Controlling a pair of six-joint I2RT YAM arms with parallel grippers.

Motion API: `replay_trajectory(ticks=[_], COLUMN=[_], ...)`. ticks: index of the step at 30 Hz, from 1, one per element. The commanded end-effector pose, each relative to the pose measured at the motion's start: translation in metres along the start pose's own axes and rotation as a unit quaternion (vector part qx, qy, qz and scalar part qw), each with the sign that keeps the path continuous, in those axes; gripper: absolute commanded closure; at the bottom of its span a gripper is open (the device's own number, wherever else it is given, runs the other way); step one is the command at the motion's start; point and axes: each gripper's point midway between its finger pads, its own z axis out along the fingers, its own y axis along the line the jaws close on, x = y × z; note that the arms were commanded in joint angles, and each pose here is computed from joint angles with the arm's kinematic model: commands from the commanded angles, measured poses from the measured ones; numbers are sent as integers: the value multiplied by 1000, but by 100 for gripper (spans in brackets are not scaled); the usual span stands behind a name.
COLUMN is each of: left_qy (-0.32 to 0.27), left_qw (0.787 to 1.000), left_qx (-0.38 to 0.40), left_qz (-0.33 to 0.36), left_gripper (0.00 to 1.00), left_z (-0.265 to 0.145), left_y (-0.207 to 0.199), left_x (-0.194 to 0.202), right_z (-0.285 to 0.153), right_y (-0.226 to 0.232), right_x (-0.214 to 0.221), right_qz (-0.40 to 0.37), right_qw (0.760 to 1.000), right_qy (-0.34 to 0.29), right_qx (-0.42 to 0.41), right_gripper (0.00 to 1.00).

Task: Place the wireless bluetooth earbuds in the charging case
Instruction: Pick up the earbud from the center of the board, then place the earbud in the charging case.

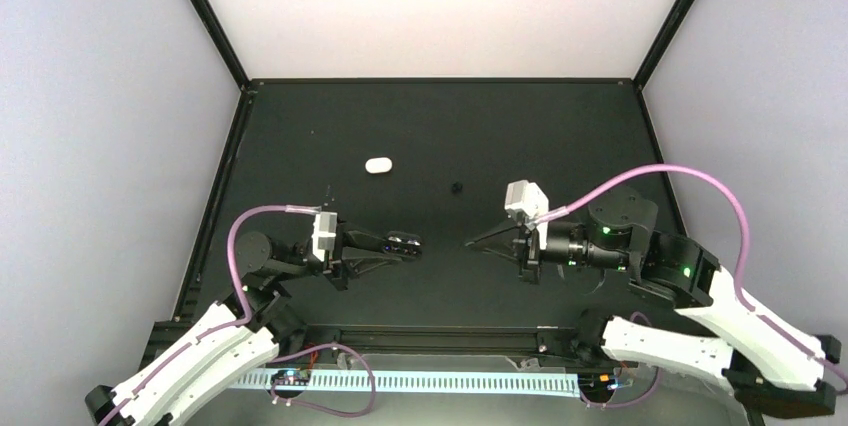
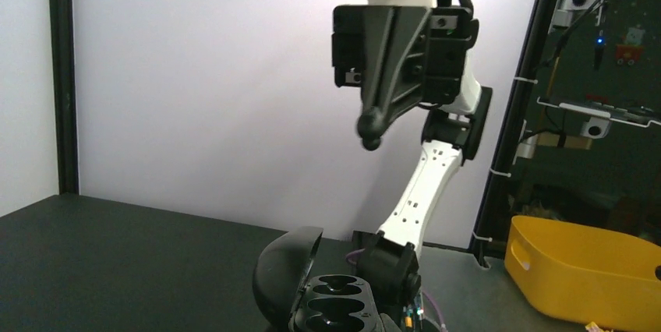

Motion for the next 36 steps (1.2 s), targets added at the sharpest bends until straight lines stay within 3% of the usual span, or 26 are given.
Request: replay_trajectory(ticks=[1,15,21,36], left_qy=[-22,-27,-24,-22], left_qw=[999,998,998,998], left_qx=[28,31,31,39], left_qz=[24,52,49,50], left_gripper=[98,98,98,98], left_z=[2,-10,-13,-13], left_y=[-12,-24,-27,-29], left_x=[-15,-18,-15,-15], right_z=[13,74,76,87], right_y=[10,53,50,54], right_x=[5,-18,-29,-20], right_qz=[-35,-99,-93,-109], right_qw=[998,994,995,993], right_qy=[49,53,29,55], right_qx=[14,-10,5,-3], right_gripper=[99,99,99,99])
